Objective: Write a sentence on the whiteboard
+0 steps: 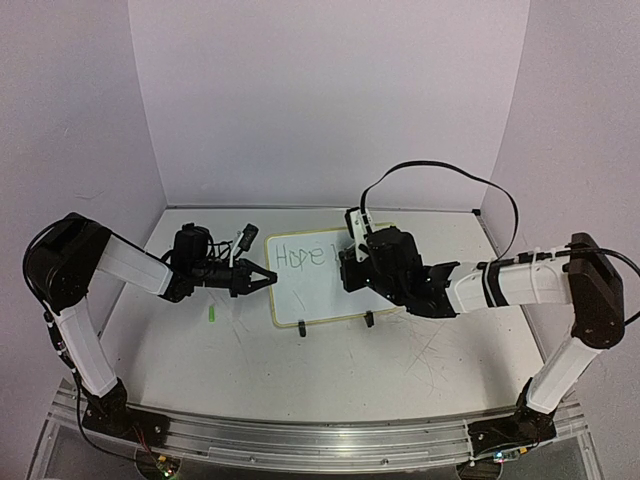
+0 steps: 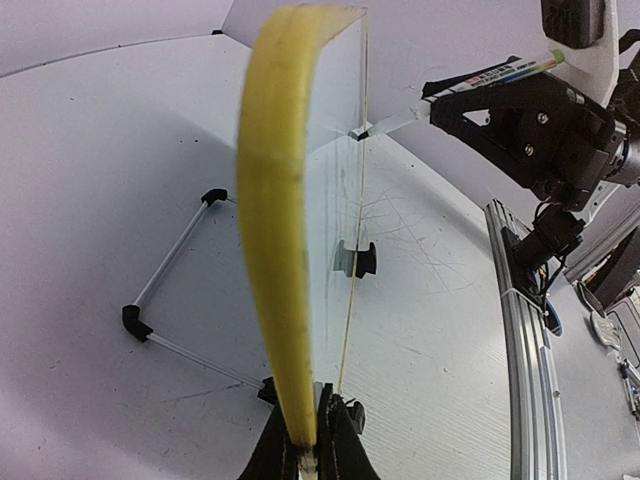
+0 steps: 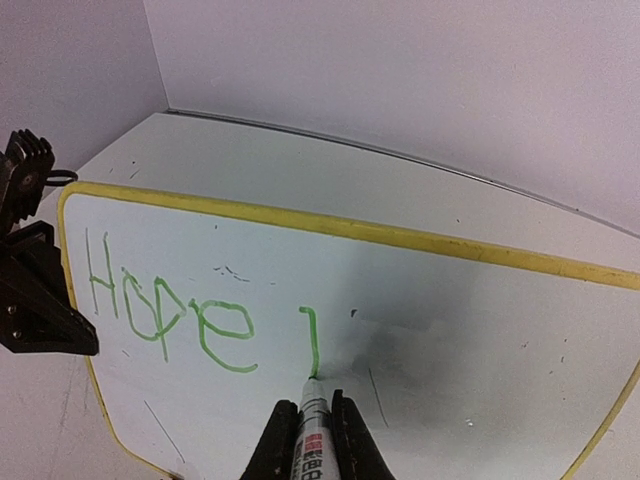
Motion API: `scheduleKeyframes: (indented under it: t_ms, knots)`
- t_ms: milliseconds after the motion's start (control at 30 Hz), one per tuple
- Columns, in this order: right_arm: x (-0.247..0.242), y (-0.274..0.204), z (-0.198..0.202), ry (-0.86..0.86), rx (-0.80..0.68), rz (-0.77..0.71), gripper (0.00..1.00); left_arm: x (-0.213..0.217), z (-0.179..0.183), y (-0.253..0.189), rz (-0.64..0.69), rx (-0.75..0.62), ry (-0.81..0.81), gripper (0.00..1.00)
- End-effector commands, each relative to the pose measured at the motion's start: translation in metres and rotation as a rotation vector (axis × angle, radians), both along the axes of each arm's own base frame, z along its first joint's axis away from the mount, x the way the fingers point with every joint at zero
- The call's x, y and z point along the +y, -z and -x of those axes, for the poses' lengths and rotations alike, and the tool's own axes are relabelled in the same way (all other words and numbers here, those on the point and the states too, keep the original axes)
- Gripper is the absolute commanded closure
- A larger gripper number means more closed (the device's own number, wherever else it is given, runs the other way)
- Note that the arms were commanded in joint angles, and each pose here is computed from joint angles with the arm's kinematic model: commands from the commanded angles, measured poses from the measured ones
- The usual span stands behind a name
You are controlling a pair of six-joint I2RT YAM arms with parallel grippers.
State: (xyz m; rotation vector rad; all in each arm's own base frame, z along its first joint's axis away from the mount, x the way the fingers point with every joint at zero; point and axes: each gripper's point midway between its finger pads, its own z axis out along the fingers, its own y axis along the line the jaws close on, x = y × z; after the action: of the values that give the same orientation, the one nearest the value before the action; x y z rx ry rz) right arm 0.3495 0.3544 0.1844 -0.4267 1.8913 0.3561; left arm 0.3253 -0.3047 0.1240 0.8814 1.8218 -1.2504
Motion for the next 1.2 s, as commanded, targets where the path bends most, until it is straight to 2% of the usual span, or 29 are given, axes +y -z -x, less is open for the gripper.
scheduleKeyframes:
  t_ms: [0, 1167]
  knots:
    - [-0.007, 0.009, 0.002, 0.022, 0.027, 0.012, 1.0, 0.013, -0.021, 0.002, -0.064, -0.075, -0.119, 1.0]
    - [-0.007, -0.035, -0.026, 0.089, -0.088, -0.04, 1.0, 0.012, -0.021, 0.004, -0.069, -0.07, -0.115, 1.0]
